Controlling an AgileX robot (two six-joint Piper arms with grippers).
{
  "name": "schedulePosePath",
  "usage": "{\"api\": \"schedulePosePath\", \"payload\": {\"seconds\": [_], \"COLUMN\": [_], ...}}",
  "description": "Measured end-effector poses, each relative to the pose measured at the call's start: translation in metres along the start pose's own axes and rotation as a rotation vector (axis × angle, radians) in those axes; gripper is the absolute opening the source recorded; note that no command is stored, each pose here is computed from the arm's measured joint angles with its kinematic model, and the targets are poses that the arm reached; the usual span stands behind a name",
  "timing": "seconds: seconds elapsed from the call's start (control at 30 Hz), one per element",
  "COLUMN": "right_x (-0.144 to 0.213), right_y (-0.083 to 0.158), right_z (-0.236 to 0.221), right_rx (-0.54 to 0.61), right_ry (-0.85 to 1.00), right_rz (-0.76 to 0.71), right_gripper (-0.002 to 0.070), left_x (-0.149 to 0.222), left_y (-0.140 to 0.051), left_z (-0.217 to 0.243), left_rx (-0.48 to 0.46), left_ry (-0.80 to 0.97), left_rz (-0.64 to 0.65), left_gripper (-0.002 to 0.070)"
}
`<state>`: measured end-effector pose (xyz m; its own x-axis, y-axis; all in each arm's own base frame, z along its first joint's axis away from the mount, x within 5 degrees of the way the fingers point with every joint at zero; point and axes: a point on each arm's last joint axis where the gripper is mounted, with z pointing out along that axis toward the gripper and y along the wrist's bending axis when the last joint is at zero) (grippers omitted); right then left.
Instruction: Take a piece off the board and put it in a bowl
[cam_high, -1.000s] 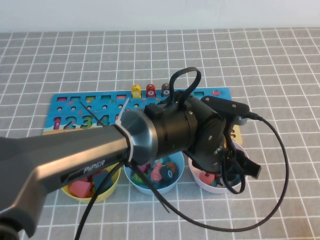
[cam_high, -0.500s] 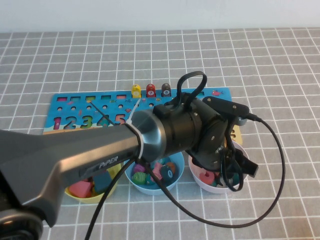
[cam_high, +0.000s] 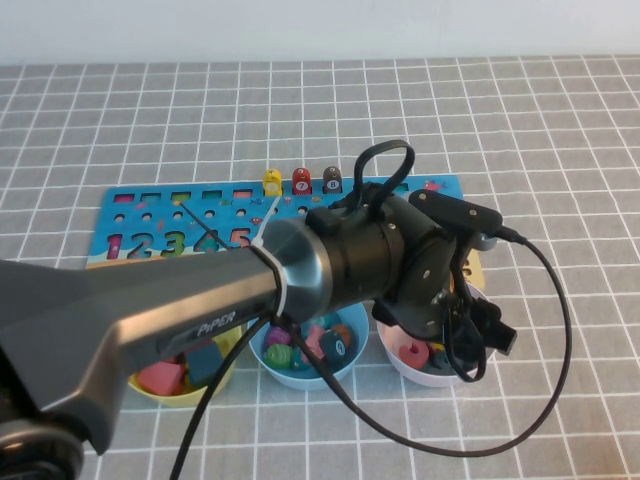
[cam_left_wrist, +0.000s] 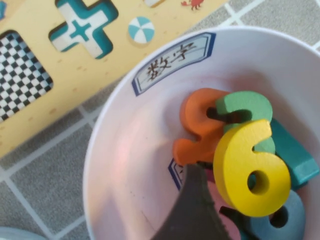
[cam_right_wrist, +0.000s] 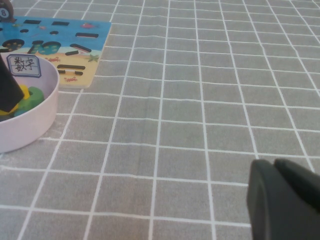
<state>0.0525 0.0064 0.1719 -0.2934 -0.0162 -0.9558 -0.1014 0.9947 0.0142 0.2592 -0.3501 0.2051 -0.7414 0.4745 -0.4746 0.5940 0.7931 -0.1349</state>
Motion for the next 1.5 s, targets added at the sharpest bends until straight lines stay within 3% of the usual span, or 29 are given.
{"api": "schedulePosePath", "payload": {"seconds": [0.2,0.3,0.5,0.6,1.1,1.5], "right_x": [0.0,0.0,0.0,0.0,0.0,0.0], "right_y": [0.0,0.0,0.0,0.0,0.0,0.0], "right_z": [0.0,0.0,0.0,0.0,0.0,0.0], "right_rx": [0.0,0.0,0.0,0.0,0.0,0.0], "right_ry": [0.0,0.0,0.0,0.0,0.0,0.0], "right_rz": [0.0,0.0,0.0,0.0,0.0,0.0], "right_gripper": [-0.0017,-0.0017,-0.0017,-0.0017,-0.0017,-0.0017], "left_x": [-0.006,-0.004,0.028,0.053,0.168,0.19], "left_y": [-0.001,0.004,0.043,0.058,0.085,0.09], "left_z": [-0.032,-0.06,-0.102,-0.124,-0.194,-0.189], "left_rx": [0.012,0.018,-0.008,-0.004,0.095,0.082], "left_ry": [-0.039,-0.081,-0.147,-0.225,-0.643,-0.636], "left_rz": [0.005,0.046,0.034,0.026,-0.005,0.019], "left_gripper": [0.0472,0.0412,0.0101,0.0028,-0.0002,-0.0002]}}
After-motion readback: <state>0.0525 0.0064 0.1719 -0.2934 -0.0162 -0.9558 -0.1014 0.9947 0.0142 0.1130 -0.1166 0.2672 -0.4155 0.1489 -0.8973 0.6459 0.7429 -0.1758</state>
